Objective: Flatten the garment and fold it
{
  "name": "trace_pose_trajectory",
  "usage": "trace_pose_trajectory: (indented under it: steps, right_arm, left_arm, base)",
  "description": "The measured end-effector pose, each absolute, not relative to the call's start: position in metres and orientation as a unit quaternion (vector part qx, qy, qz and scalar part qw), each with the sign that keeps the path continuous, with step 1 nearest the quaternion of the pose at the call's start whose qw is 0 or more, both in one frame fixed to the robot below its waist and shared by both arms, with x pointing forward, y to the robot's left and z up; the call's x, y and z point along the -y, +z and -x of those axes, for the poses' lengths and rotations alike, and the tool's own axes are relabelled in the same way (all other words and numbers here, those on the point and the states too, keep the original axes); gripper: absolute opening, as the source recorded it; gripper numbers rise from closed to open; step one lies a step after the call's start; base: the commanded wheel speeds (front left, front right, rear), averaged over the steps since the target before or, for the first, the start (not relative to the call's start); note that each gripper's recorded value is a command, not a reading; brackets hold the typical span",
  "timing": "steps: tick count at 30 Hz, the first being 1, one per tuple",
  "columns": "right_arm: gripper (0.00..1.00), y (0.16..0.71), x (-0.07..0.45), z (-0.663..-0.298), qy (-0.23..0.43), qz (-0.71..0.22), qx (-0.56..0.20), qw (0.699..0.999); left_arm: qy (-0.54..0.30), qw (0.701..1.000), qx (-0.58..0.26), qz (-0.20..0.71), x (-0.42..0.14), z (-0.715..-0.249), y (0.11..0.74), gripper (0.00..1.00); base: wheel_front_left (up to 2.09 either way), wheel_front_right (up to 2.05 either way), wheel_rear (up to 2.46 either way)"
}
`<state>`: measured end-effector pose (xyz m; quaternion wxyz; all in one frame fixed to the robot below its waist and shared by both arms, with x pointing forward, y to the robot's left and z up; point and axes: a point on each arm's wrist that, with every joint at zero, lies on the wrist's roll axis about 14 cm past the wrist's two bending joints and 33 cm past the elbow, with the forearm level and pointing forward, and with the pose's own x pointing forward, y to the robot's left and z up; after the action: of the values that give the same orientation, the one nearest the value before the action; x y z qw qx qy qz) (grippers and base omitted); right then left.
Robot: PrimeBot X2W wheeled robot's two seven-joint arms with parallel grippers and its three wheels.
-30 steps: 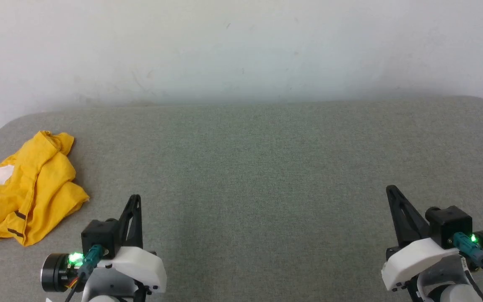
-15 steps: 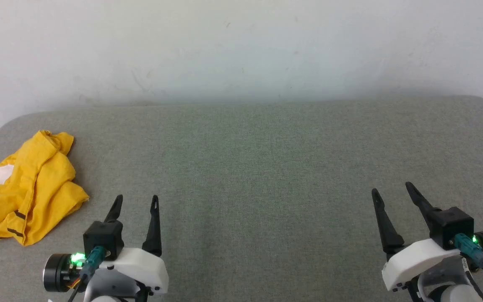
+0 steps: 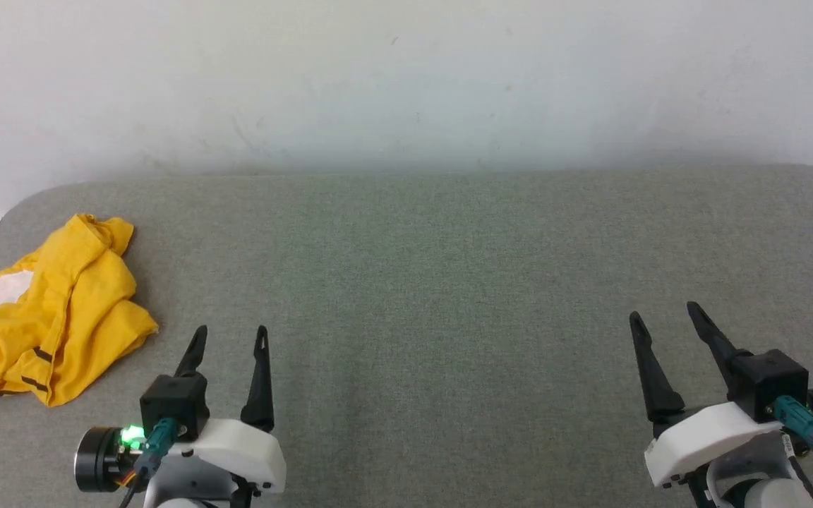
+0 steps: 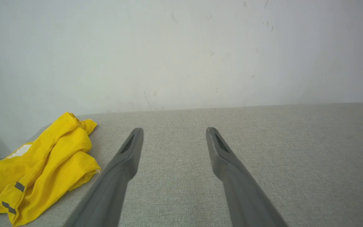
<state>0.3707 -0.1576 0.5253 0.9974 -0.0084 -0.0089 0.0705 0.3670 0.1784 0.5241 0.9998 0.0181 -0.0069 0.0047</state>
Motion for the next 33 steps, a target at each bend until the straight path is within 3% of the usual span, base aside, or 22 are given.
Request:
trace_pose_trajectory:
  steps: [33]
  right_arm:
    - [1.00, 0.539, 0.087, -0.387, 0.173, -0.009, 0.049, 0.984]
  left_arm:
    - [0.095, 0.995, 0.032, -0.017, -0.230, -0.328, 0.528, 1.00]
  base:
    - [0.00, 0.00, 0.00]
